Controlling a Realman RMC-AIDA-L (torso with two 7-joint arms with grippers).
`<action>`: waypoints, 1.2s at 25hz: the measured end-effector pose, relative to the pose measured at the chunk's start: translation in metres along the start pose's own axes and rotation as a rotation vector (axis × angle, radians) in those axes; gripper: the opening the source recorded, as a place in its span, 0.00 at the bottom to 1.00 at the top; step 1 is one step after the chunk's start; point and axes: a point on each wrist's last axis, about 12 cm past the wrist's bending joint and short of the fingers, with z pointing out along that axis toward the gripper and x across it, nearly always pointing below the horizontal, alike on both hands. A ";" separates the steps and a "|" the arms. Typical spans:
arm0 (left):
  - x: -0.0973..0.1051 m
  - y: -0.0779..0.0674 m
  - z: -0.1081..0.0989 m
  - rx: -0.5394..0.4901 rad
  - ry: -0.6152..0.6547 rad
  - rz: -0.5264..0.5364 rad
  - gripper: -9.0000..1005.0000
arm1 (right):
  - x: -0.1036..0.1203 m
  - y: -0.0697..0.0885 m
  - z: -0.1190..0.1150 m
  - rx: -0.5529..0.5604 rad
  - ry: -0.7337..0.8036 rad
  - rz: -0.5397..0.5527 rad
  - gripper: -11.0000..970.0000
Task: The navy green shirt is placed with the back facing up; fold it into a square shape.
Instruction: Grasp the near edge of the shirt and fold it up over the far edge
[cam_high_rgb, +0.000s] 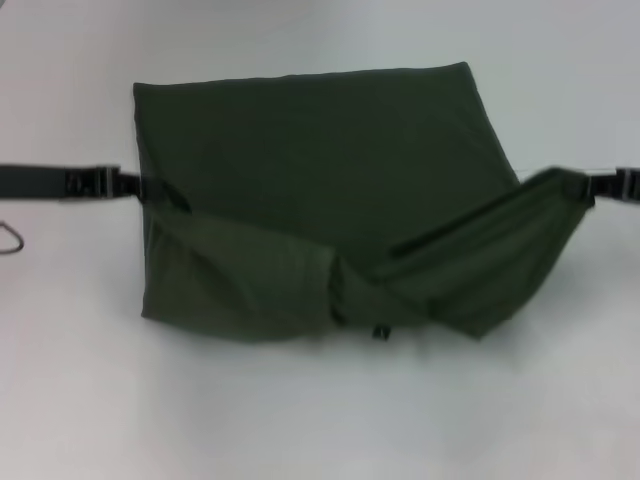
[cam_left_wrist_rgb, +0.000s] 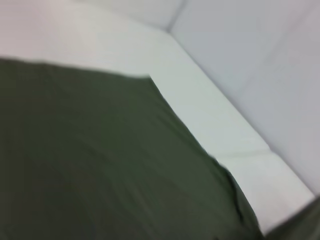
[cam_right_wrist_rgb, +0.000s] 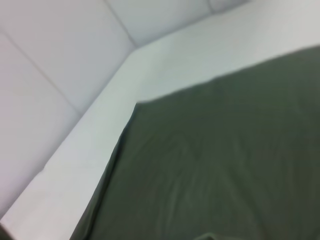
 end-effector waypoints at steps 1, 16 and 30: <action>-0.004 0.002 0.003 -0.013 -0.030 -0.004 0.07 | -0.005 0.001 0.004 0.011 -0.021 -0.003 0.07; -0.020 0.020 0.044 -0.200 -0.301 -0.059 0.08 | -0.030 0.000 0.052 0.195 -0.219 -0.017 0.07; -0.007 0.029 0.071 -0.356 -0.439 -0.070 0.09 | -0.025 0.005 0.085 0.336 -0.260 -0.071 0.09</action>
